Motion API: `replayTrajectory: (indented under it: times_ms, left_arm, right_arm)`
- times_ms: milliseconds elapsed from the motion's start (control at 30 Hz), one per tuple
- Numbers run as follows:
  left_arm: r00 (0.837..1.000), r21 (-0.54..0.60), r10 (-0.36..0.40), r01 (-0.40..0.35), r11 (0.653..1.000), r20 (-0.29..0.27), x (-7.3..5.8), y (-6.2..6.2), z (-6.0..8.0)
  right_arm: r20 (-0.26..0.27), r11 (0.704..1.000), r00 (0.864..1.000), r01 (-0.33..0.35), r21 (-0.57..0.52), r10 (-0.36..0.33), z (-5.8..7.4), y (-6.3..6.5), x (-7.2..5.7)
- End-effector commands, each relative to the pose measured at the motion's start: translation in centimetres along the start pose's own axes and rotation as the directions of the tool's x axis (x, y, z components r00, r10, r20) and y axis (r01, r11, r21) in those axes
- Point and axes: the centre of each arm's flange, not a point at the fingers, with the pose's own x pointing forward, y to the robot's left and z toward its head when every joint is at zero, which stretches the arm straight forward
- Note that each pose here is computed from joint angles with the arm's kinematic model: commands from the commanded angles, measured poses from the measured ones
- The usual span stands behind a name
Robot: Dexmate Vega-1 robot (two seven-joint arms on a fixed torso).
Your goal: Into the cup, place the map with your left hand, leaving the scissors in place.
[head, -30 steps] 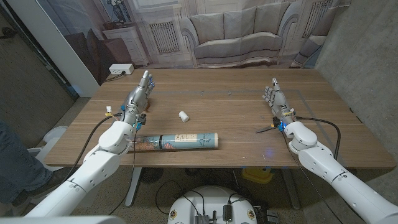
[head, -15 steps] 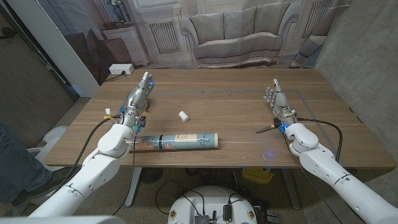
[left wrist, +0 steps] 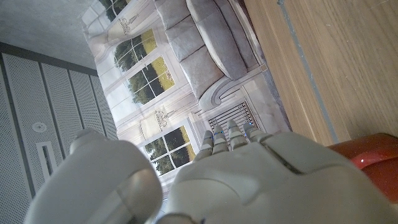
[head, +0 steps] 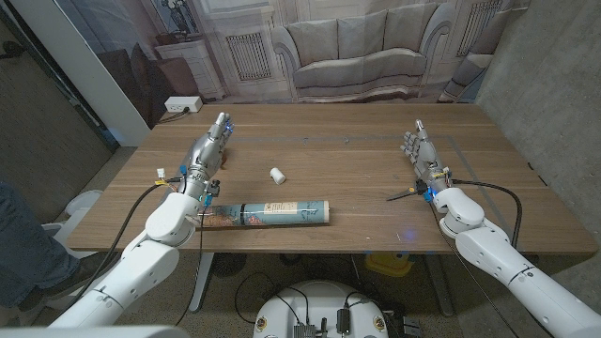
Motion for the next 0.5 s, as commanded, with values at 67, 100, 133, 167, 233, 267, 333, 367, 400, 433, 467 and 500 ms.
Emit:
replayTrajectory:
  times_ms: [67,100,133,167,233,267,333,367,400,433,467,500]
  left_arm:
    - [1.000,0.022,0.007,-0.008,1.000,0.021,-1.59,-0.49,0.18]
    - [1.000,0.026,0.008,-0.009,1.000,0.022,-1.70,-0.55,0.20]
    - [1.000,0.032,0.008,-0.008,0.999,0.022,-1.79,-0.60,0.22]
    - [1.000,0.038,0.008,-0.008,0.999,0.023,-1.87,-0.65,0.25]
    - [1.000,0.051,0.012,-0.013,0.999,0.024,-2.01,-0.73,0.30]
    - [1.000,0.060,0.014,-0.015,0.998,0.024,-2.07,-0.75,0.31]
    - [0.999,0.068,0.021,-0.023,0.997,0.029,-2.16,-0.80,0.24]
    - [0.999,0.066,0.020,-0.022,0.998,0.031,-2.19,-0.84,0.17]
    - [0.999,0.064,0.019,-0.021,0.998,0.032,-2.23,-0.88,0.11]
    - [0.999,0.065,0.018,-0.020,0.998,0.035,-2.28,-0.94,0.07]
    - [0.999,0.067,0.017,-0.019,0.998,0.038,-2.33,-1.00,0.05]
    - [0.999,0.068,0.014,-0.017,0.998,0.039,-2.38,-1.06,0.06]
  right_arm:
    - [0.006,1.000,1.000,0.009,0.007,-0.009,0.08,-0.33,-0.34]
    - [0.005,1.000,1.000,0.008,0.004,-0.008,0.08,-0.36,-0.35]
    - [0.005,1.000,1.000,0.008,0.004,-0.008,0.08,-0.39,-0.37]
    - [0.005,1.000,1.000,0.009,0.004,-0.009,0.09,-0.41,-0.38]
    - [0.005,1.000,1.000,0.009,0.001,-0.009,0.10,-0.47,-0.40]
    - [0.005,1.000,1.000,0.012,0.007,-0.012,0.10,-0.50,-0.41]
    - [0.007,1.000,1.000,0.014,0.008,-0.014,0.06,-0.56,-0.43]
    - [0.007,1.000,1.000,0.014,0.010,-0.014,0.03,-0.59,-0.45]
    - [0.008,1.000,1.000,0.013,0.008,-0.013,0.00,-0.62,-0.46]
    - [0.008,1.000,1.000,0.014,0.009,-0.014,-0.02,-0.65,-0.48]
    - [0.007,1.000,1.000,0.017,0.010,-0.018,-0.04,-0.68,-0.52]
    - [0.007,1.000,1.000,0.018,0.013,-0.018,-0.07,-0.70,-0.55]
